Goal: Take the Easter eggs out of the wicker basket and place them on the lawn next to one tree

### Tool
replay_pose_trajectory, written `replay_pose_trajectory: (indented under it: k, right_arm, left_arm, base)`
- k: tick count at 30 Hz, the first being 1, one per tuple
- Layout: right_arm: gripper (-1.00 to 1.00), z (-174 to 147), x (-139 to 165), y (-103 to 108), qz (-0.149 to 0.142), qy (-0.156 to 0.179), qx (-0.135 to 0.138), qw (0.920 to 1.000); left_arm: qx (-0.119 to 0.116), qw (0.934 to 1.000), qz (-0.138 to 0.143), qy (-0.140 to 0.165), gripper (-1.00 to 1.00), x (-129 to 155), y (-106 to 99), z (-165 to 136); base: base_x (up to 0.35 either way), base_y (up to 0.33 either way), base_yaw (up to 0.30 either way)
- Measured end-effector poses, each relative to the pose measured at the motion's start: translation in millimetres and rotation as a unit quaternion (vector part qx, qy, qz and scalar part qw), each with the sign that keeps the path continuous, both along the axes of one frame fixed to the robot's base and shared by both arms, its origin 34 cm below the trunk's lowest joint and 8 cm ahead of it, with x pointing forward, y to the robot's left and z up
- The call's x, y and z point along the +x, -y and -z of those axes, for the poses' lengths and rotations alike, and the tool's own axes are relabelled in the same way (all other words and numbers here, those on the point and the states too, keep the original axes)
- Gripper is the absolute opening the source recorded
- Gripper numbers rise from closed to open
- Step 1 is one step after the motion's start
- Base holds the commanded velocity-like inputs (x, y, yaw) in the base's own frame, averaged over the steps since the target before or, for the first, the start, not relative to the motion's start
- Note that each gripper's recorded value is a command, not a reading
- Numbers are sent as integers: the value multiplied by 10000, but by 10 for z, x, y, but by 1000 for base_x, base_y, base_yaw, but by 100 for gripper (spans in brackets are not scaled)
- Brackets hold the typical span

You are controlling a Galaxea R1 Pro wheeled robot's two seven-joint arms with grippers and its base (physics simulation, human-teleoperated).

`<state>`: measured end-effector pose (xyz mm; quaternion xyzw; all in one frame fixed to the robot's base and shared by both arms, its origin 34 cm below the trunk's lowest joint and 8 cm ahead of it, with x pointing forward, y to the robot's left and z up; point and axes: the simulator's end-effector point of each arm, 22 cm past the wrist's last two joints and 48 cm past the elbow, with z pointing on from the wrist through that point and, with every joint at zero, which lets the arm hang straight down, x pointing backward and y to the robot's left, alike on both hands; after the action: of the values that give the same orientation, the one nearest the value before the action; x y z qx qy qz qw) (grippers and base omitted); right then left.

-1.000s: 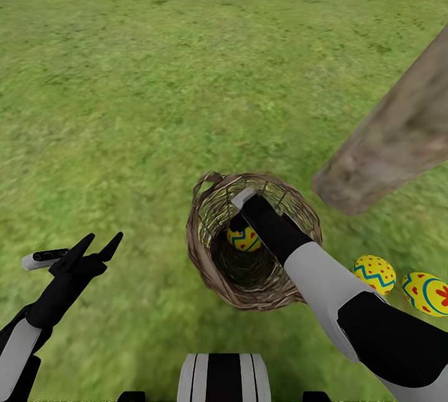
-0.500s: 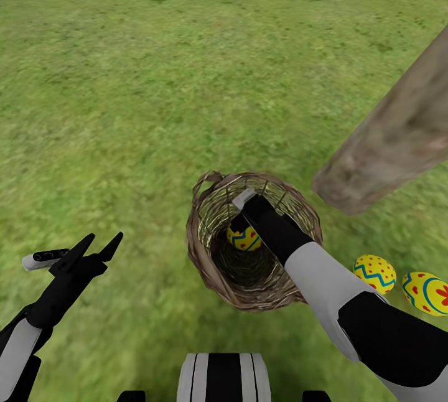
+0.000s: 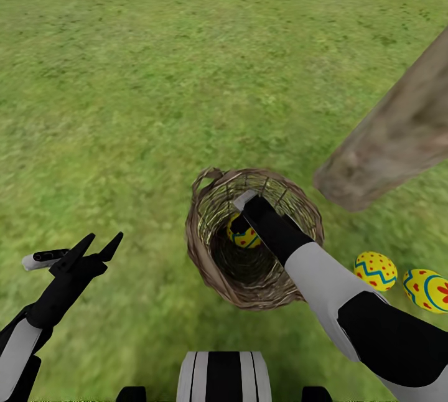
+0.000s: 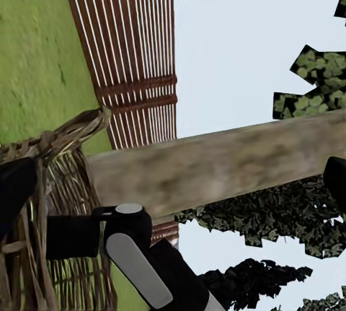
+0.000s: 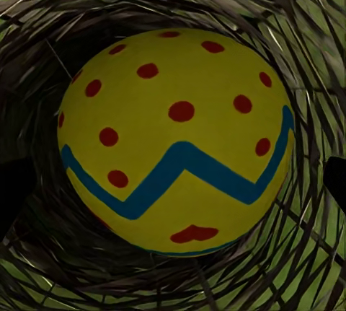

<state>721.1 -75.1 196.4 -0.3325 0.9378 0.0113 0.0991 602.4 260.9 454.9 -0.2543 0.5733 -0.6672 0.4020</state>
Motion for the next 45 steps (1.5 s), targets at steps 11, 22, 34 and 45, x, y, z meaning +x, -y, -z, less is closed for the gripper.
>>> replay_pose_trajectory:
  k: [11,22,34,45]
  right_arm:
    - [100,84,0,28,-13,17,-61,10000]
    - [100,170,-20,53,-1,1,-122,9999]
    - [100,333,-79,104,34,-103,-145,9998]
    - [100,472,-151,122,35,-212,-166,9996]
  left_arm:
    - [1,10000,2,-84,100,-9,1,87]
    - [2,9999,2,-156,100,-18,2,162]
    - [1,9996,2,-278,100,-34,1,295]
    - [-63,9991,122,-406,100,-68,106,418]
  base:
    - [0,0,0]
    - [0,0,0]
    - [0,0,0]
    - [0,0,0]
